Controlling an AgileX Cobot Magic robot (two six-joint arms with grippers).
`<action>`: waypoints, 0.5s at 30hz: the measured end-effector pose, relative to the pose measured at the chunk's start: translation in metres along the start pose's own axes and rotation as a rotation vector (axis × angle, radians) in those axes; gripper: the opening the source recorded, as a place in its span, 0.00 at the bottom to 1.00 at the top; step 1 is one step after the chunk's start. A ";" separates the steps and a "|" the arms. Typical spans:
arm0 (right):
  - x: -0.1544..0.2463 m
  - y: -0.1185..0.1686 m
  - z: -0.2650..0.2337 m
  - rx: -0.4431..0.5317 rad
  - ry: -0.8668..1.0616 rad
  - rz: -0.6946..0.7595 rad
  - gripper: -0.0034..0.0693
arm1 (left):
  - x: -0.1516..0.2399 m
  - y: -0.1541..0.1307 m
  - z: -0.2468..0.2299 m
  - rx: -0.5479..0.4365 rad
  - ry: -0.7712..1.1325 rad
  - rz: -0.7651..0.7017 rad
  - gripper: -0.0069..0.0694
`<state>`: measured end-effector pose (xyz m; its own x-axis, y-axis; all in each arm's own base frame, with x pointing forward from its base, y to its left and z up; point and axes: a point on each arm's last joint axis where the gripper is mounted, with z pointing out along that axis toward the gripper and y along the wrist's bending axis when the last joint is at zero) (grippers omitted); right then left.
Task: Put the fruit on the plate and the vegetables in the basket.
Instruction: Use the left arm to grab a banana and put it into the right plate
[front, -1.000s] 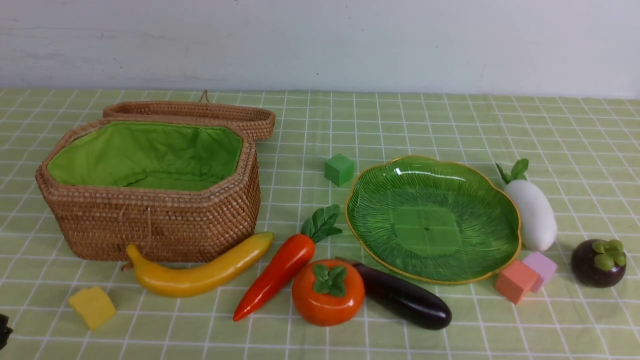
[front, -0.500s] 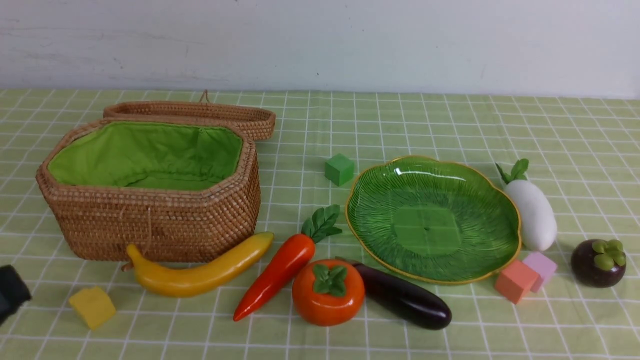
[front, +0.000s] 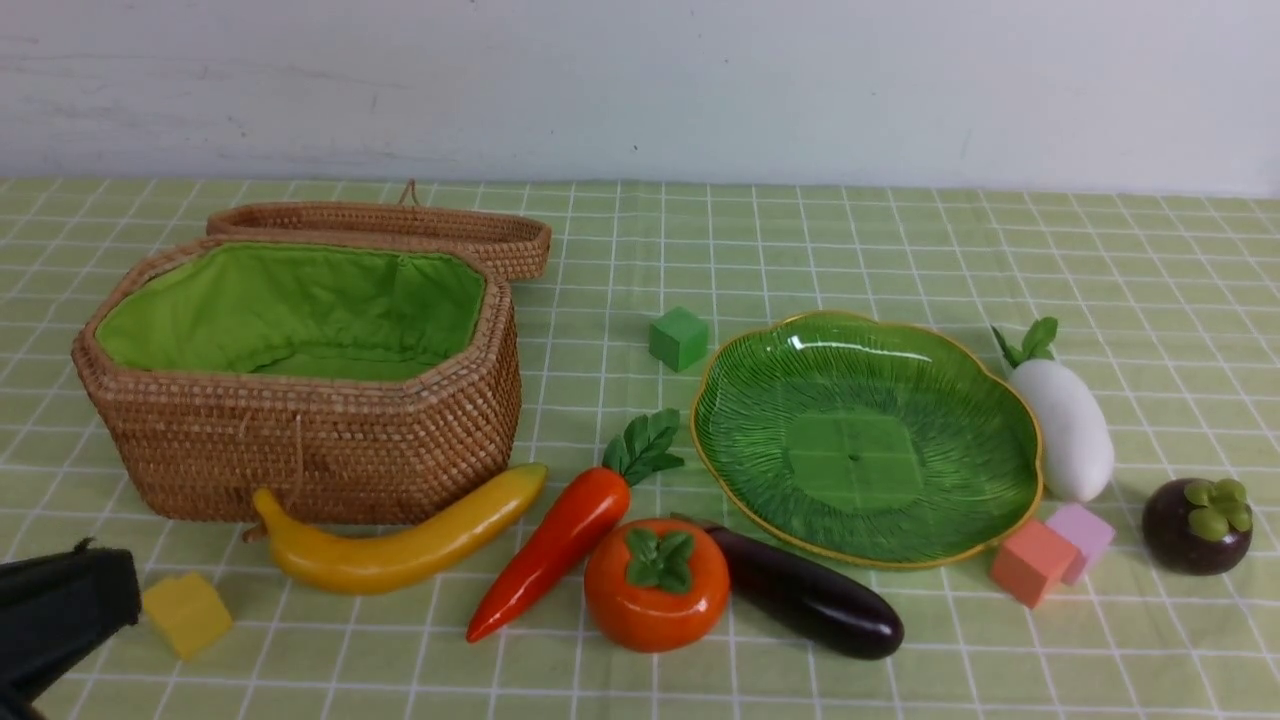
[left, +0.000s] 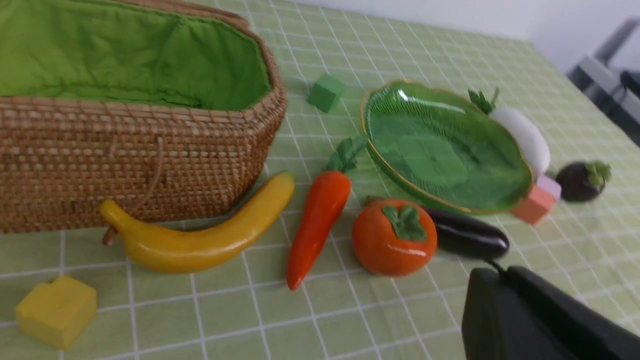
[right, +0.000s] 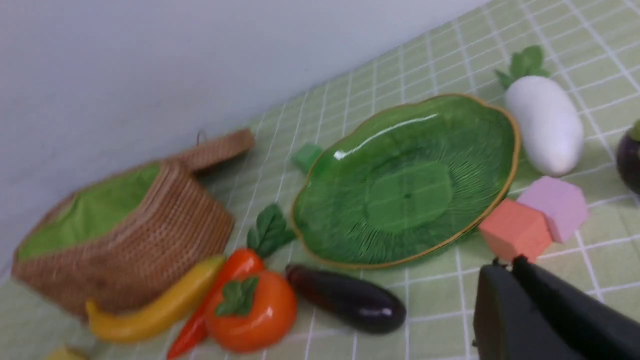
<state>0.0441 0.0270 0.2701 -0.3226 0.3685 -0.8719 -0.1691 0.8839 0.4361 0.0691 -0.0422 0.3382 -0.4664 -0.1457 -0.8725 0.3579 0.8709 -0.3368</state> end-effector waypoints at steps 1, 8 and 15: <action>-0.013 0.011 -0.004 -0.022 0.057 -0.061 0.04 | -0.004 -0.004 0.001 0.030 0.035 0.033 0.07; -0.084 0.060 -0.025 -0.180 0.207 -0.288 0.03 | -0.029 -0.018 0.015 0.112 0.294 0.191 0.07; -0.120 0.091 -0.043 -0.384 0.311 -0.458 0.04 | -0.034 -0.026 0.043 0.150 0.450 0.404 0.07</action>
<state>0.0271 0.0504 0.4236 -0.3831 -0.1706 -0.9078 -0.6536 0.7446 0.1359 0.1108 -0.0799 0.3614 -0.5540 0.4221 -0.7176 0.6717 0.7359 -0.0857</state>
